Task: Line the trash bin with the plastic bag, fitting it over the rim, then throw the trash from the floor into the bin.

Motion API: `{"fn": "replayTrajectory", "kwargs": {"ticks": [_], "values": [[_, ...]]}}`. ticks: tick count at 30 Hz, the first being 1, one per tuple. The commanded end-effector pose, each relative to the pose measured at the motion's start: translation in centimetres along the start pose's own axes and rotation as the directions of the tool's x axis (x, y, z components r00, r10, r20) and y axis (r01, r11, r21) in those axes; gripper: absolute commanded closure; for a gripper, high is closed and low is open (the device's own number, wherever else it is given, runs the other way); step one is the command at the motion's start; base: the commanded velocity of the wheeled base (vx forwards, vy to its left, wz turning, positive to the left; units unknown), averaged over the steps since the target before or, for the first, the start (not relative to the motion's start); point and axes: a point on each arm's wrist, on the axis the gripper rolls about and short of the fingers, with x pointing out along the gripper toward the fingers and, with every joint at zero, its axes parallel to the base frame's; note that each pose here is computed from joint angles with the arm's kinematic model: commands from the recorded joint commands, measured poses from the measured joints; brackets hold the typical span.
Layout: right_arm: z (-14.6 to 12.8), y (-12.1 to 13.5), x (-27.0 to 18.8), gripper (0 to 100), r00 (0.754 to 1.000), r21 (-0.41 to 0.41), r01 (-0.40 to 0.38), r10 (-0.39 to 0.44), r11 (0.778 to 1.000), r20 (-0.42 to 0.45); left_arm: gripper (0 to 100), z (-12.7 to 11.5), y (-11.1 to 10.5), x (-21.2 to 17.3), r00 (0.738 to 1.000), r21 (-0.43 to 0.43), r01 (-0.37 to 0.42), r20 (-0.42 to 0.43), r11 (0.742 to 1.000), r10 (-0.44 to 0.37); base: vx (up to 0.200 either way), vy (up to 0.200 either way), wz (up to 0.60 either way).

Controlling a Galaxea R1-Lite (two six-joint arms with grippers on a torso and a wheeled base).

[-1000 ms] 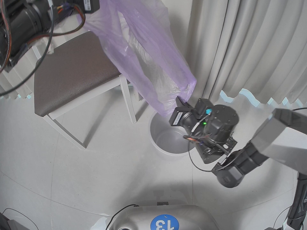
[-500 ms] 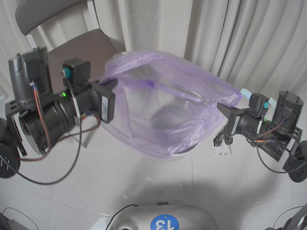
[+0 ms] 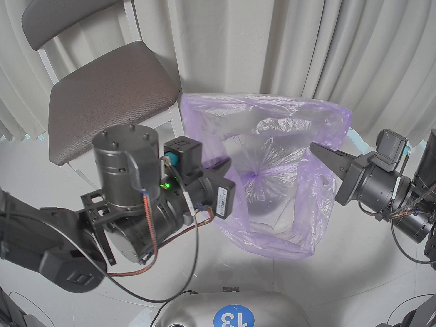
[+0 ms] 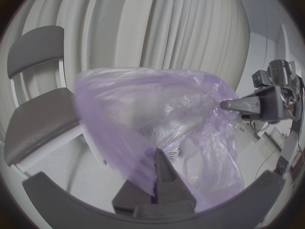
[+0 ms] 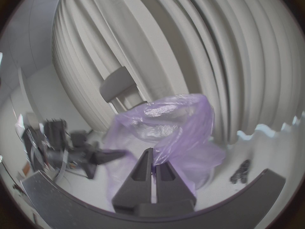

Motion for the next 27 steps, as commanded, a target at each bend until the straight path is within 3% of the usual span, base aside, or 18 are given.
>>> {"fn": "replayTrajectory", "kwargs": {"ticks": [1, 3, 5, 8, 18, 27], "values": [[-3.1, 3.5, 3.4, 100, 0.999, 0.106, -0.054, 0.054, 0.993, -0.002, 100, -4.0, -3.1, 3.1, 0.998, -0.034, 0.054, -0.019, 0.998, -0.055, 0.0, 0.0, 0.0], [-3.1, 3.5, 3.4, 100, 0.999, 0.106, -0.054, 0.054, 0.993, -0.002, 100, -4.0, -3.1, 3.1, 0.998, -0.034, 0.054, -0.019, 0.998, -0.055, 0.0, 0.0, 0.0], [-5.5, 4.4, 5.6, 100, 0.997, 0.159, -0.056, 0.046, 0.986, 0.064, 100, -4.7, -3.6, 3.4, 0.998, -0.069, 0.055, 0.02, 0.996, -0.054, 0.0, 0.0, 0.0], [-7.0, 3.8, 6.6, 100, 0.998, 0.146, -0.035, 0.027, 0.989, 0.052, 100, -5.0, -3.4, 3.5, 0.999, -0.097, 0.049, 0.03, 0.994, -0.046, 0.0, 0.0, 0.0], [-5.8, 0.9, 7.9, 100, 0.994, 0.139, 0.044, -0.057, 0.989, 0.094, 100, -8.3, -1.7, 4.5, 1.0, -0.203, -0.002, 0.028, 0.979, 0.008, 0.0, 0.0, 0.0], [-7.1, -1.9, 9.6, 100, 0.989, 0.131, 0.12, -0.13, 0.984, 0.068, 100, -11.6, -0.4, 6.4, 0.998, -0.316, -0.047, 0.021, 0.948, 0.056, 0.0, 0.0, 0.0]]}}
